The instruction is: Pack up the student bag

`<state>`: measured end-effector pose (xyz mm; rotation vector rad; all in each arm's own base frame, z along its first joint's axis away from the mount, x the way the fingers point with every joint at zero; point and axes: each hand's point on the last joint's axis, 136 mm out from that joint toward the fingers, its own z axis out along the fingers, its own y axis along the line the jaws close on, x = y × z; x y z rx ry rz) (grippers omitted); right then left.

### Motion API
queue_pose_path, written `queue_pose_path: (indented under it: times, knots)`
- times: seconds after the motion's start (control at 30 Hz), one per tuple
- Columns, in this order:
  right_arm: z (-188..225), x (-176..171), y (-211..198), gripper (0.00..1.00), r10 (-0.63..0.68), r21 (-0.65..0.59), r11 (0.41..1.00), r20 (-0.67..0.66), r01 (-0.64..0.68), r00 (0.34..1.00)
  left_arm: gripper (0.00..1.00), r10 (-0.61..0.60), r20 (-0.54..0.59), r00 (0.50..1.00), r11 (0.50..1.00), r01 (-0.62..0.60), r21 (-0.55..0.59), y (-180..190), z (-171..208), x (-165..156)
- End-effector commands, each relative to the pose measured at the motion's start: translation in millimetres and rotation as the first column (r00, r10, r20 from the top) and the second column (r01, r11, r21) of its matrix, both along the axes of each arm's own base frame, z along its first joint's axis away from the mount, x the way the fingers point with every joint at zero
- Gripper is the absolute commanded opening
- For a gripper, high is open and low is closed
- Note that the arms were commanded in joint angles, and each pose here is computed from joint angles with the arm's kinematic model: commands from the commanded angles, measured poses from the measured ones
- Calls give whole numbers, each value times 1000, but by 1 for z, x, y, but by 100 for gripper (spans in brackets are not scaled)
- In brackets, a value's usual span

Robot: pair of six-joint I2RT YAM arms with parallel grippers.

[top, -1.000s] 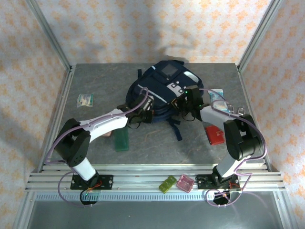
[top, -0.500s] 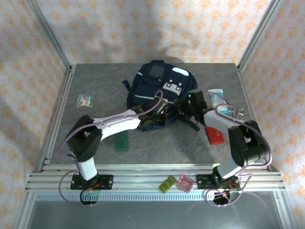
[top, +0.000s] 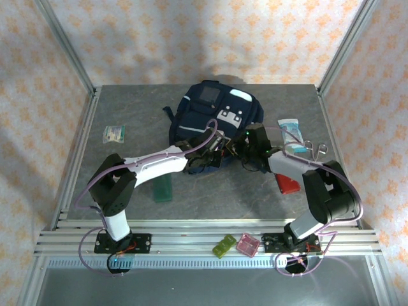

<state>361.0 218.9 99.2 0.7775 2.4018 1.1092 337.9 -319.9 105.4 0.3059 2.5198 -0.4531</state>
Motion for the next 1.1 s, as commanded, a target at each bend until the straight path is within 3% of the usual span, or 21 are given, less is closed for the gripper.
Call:
queue_pose_path:
  times: [0.0,0.17,0.6,0.73,0.97,1.07]
  knots:
    - [13,9,10,0,3,25,1000,53,-5,999,0,24,62,998,999,-23,-26,-2,16,6]
    - [19,13,-4,0,-43,1,999,86,43,995,0,81,69,994,995,-85,50,31,7,5]
    - [30,22,-39,0,-132,0,991,128,134,983,0,342,93,935,920,-353,169,180,-2,28]
    - [32,32,-38,0,-126,-1,992,134,128,983,0,323,70,944,933,-330,146,175,-1,26]
    - [63,67,-37,0,-129,6,992,189,130,973,0,199,59,978,978,-202,56,114,14,11]
    - [76,79,-38,12,-134,13,991,213,134,968,0,153,61,986,988,-152,-7,83,21,4]
